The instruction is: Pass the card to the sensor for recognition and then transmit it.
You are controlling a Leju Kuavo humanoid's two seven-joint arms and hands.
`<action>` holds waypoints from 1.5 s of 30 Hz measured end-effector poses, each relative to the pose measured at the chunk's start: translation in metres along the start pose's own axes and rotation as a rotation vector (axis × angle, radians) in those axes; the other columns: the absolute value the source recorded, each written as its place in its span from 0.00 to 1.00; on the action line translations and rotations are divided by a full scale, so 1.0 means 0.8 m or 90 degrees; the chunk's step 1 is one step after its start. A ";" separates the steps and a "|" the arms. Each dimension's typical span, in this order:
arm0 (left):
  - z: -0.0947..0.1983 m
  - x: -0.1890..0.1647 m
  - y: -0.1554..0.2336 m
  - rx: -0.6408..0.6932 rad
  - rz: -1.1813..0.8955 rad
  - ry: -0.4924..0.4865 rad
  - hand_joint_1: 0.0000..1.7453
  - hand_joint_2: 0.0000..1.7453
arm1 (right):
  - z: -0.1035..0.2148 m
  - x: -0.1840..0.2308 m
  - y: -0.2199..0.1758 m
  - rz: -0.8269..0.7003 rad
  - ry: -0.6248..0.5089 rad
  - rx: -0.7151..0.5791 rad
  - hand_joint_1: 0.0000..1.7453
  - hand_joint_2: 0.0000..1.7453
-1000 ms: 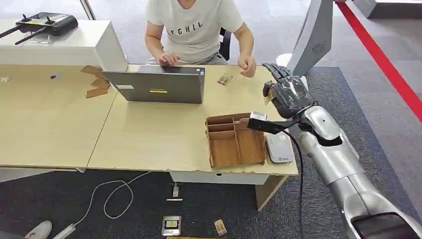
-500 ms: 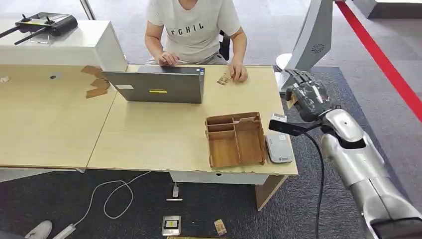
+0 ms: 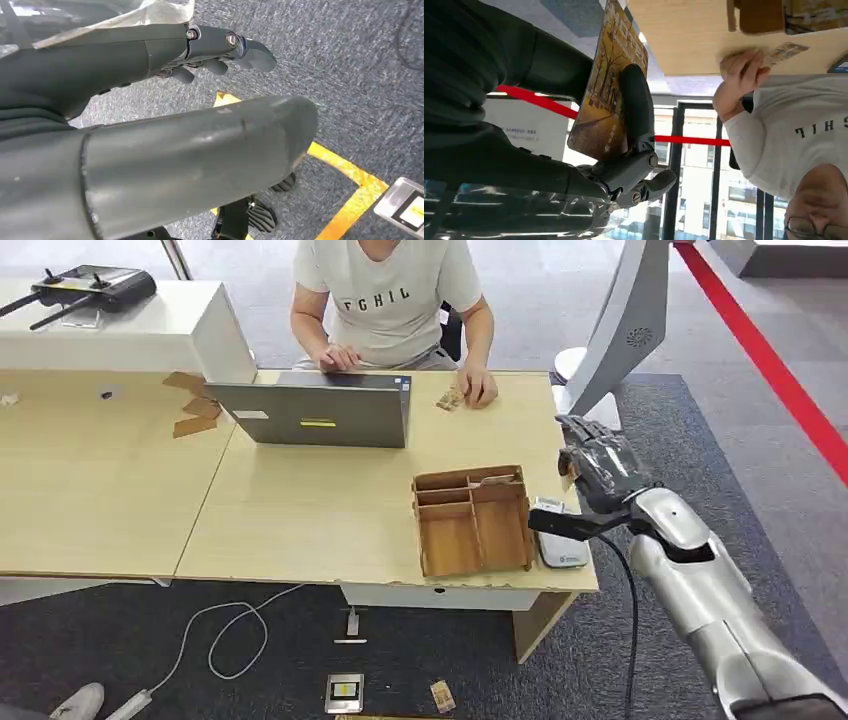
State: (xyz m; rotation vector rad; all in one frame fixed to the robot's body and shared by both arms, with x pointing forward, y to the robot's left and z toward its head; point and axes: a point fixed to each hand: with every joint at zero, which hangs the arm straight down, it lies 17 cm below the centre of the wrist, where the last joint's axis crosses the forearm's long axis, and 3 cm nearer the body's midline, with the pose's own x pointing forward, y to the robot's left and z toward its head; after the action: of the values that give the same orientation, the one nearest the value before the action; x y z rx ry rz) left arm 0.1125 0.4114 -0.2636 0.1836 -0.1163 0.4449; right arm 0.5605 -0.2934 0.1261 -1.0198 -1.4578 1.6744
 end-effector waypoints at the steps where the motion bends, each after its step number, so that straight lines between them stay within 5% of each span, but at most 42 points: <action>1: 0.000 0.000 -0.001 0.000 0.001 0.000 0.00 0.00 | -0.002 0.004 0.000 -0.004 -0.003 0.000 1.00 1.00; 19: 0.000 -0.011 -0.012 0.004 0.016 0.015 0.00 0.00 | -0.010 0.009 0.026 -0.063 -0.006 0.030 1.00 1.00; 32: 0.000 -0.026 -0.023 0.033 0.037 0.032 0.00 0.00 | 0.029 -0.028 0.109 -0.086 0.056 0.152 1.00 1.00; 45: 0.000 -0.033 -0.024 0.050 0.047 0.045 0.00 0.00 | 0.044 -0.028 0.142 -0.093 0.072 0.199 1.00 1.00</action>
State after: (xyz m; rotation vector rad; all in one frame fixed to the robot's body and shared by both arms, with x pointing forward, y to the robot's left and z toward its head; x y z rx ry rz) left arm 0.0970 0.3834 -0.2708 0.2415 -0.0364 0.5292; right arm 0.5391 -0.3449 0.0188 -0.8018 -1.1255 1.6468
